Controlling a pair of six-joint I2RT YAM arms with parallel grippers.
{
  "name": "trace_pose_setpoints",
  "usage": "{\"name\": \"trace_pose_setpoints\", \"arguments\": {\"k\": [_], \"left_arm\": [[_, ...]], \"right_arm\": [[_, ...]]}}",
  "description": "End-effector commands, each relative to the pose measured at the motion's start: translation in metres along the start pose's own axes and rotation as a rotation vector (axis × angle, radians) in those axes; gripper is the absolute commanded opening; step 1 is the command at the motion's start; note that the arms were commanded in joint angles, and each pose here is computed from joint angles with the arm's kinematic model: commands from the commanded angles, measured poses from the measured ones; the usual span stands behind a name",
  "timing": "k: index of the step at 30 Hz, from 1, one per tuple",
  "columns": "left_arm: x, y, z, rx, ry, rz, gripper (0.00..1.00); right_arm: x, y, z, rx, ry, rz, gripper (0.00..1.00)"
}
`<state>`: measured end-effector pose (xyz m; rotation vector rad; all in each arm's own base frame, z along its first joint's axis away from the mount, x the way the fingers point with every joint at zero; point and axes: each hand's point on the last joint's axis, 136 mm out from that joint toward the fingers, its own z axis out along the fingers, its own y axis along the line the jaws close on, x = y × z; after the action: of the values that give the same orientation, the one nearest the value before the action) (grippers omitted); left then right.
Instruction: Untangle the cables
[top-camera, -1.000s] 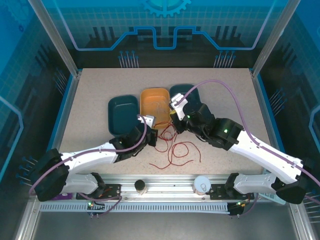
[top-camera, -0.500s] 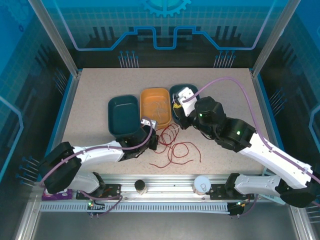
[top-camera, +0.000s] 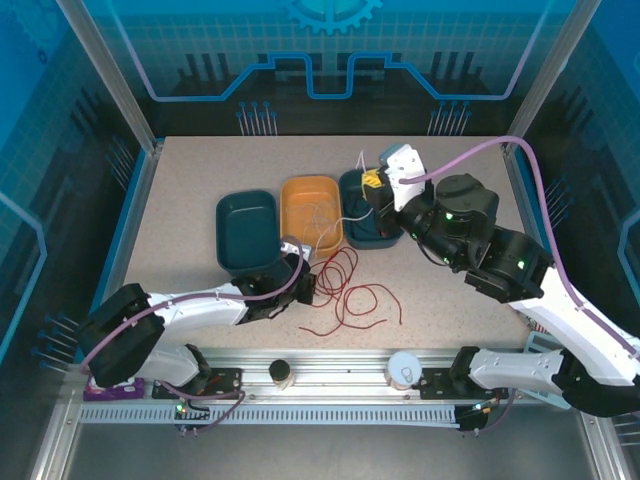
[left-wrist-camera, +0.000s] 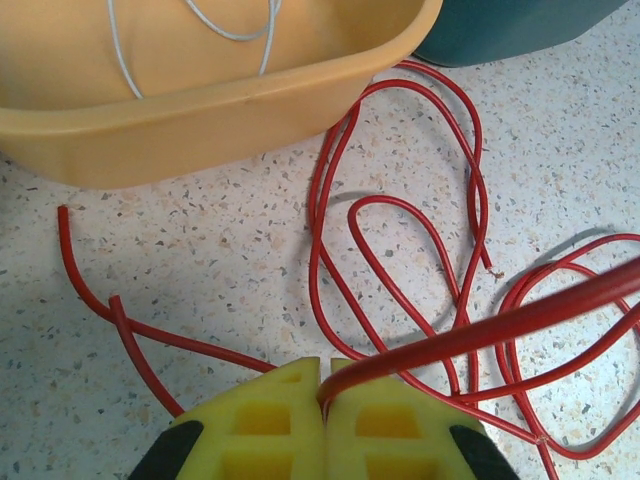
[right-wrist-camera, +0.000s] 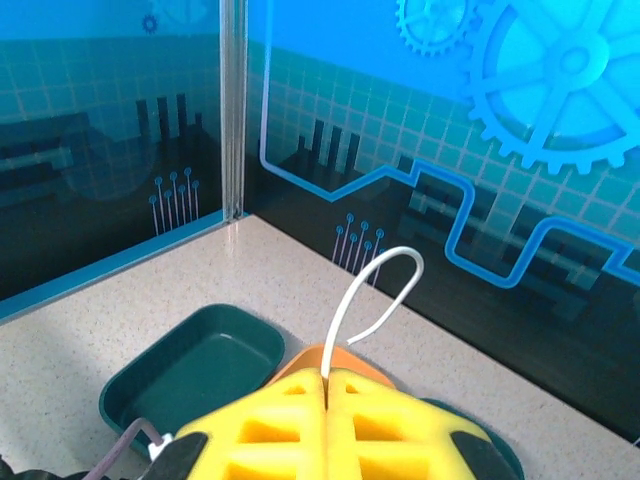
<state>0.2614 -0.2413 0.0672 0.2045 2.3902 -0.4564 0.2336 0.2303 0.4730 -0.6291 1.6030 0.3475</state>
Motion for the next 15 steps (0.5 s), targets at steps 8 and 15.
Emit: {"name": "trace_pose_setpoints", "arguments": {"k": [8,15], "left_arm": [[-0.005,-0.001,-0.013,0.038,-0.035,-0.040,0.02],[-0.011,0.000,-0.027,0.053,-0.075,-0.041,0.05]], "right_arm": [[-0.017,-0.025,0.003,0.127,-0.013,-0.036,0.04],[-0.012,-0.035,0.051,0.100,0.026,0.019,0.04]]}}
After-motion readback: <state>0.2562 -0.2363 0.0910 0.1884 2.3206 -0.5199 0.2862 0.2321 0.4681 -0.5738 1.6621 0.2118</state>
